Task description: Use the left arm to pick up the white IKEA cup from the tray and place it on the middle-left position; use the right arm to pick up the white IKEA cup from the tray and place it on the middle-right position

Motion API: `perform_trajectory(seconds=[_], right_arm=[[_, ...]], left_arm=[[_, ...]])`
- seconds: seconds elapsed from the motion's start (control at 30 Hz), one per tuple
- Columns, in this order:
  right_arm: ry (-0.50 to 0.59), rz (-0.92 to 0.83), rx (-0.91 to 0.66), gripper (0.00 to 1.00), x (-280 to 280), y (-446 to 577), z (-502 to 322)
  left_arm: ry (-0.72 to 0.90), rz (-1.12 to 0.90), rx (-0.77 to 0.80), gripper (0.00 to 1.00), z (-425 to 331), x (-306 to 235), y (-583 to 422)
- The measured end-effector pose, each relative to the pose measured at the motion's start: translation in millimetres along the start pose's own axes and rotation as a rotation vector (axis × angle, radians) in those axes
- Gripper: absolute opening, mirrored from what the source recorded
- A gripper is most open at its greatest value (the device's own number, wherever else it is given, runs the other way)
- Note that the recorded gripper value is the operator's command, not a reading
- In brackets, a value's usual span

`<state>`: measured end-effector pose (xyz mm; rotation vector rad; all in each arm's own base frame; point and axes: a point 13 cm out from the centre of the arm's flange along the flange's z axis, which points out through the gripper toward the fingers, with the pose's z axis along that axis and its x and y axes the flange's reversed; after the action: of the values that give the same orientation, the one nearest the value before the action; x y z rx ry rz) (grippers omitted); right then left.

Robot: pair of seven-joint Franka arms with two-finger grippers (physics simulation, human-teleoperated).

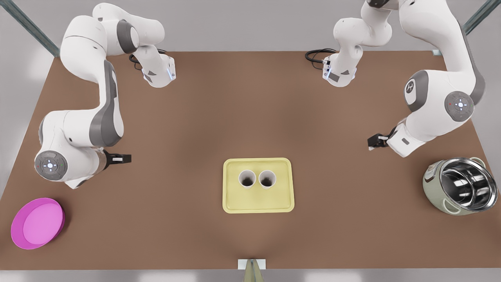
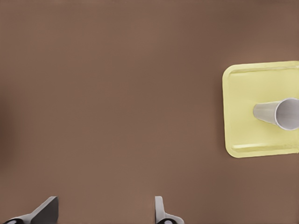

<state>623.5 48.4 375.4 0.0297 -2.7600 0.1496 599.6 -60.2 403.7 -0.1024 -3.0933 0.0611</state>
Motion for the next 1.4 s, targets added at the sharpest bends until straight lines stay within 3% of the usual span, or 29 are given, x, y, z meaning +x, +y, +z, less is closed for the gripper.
perform_trajectory(seconds=[0.13, 0.27, 0.37, 0.63, 0.8, 1.0, 1.4], right_arm=[[-0.023, -0.058, 0.026, 1.0, 2, 47, -6], [-0.115, -0.397, 0.001, 1.0, 55, 242, -28], [-0.158, -0.502, -0.01, 1.0, 73, 340, -7], [-0.269, -0.372, -0.175, 1.0, -42, 418, 96], [-0.4, -0.281, -0.25, 0.97, -97, 428, 105], [-0.477, -0.246, -0.301, 0.98, -111, 452, 105], [-0.503, -0.24, -0.157, 0.96, -132, 422, 134]], left_arm=[[-0.028, 0.026, 0.018, 1.0, 13, -20, -19], [0.026, 0.149, 0.014, 1.0, 77, -42, -123], [0.057, 0.193, 0.001, 1.0, 131, -52, -191], [0.043, 0.142, 0.013, 1.0, 189, -56, -250], [0.01, 0.096, 0.021, 1.0, 193, -62, -260], [-0.006, 0.053, 0.023, 1.0, 198, -66, -264], [-0.101, 0.039, 0.028, 1.0, 218, -94, -294]])
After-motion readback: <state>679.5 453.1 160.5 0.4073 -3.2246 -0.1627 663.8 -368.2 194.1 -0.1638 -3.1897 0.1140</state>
